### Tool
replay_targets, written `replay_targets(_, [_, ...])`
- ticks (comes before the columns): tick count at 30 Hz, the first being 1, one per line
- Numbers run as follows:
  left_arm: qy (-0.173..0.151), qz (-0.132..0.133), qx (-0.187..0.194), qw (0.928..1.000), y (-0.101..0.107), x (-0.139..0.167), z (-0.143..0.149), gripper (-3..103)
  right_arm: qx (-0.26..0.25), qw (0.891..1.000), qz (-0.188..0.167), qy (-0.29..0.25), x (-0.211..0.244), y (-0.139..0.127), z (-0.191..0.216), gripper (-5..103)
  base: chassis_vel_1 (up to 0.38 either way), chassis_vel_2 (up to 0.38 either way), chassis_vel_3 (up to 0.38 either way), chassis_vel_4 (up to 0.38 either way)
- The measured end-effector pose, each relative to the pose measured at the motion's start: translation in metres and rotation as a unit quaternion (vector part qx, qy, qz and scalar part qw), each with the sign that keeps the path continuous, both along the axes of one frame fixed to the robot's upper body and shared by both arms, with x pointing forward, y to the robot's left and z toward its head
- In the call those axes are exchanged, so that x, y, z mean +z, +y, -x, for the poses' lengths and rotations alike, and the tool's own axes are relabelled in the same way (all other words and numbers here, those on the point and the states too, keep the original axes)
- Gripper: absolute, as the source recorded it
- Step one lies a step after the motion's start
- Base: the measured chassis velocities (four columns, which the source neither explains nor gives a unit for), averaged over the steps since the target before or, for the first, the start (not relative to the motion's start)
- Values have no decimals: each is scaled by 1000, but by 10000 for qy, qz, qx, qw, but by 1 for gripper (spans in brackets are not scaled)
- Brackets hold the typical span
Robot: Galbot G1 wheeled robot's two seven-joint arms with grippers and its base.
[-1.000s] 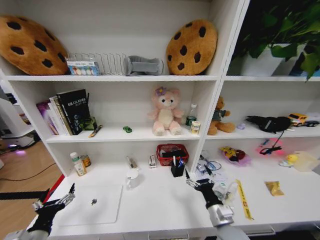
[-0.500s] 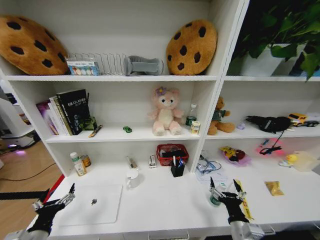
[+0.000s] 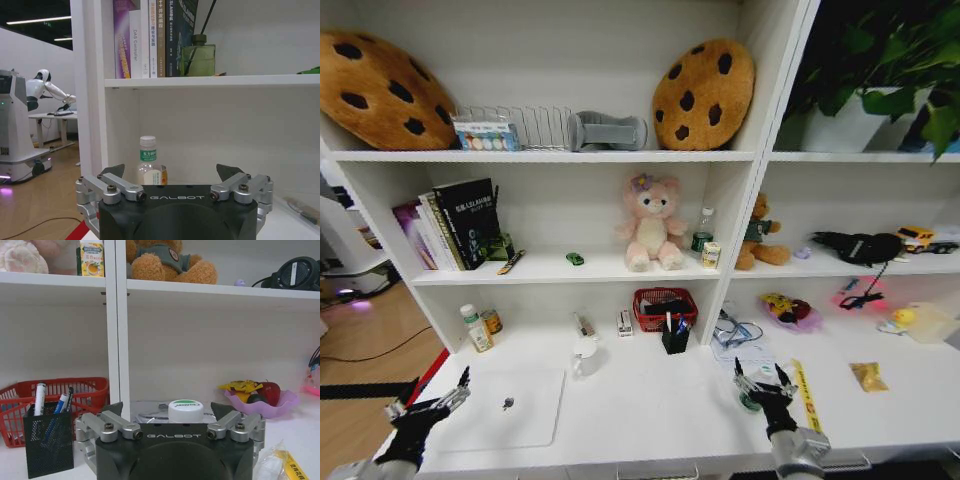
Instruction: Organize the objects on the table.
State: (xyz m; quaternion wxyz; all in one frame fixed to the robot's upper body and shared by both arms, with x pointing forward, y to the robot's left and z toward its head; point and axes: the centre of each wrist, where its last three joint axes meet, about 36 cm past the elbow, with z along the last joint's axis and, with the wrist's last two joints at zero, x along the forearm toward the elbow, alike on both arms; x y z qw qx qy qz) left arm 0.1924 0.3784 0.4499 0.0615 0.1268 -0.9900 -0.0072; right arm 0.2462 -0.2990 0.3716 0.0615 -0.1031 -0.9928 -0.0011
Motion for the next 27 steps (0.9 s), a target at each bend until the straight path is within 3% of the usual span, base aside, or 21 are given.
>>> replay_targets(7, [0,0,0,10000,0,0,0,100,30,9998,163,-65,-2,1,-5,71,0,0,0,0])
replay_targets(17, [0,0,0,10000,0,0,0,100,0,9999,91,-142,-1,8,3,33,0,0,0,0])
replay_targets(27, [0,0,0,10000,0,0,0,100,-40,9995,62,-315,27,18,30,30,0,0,0,0])
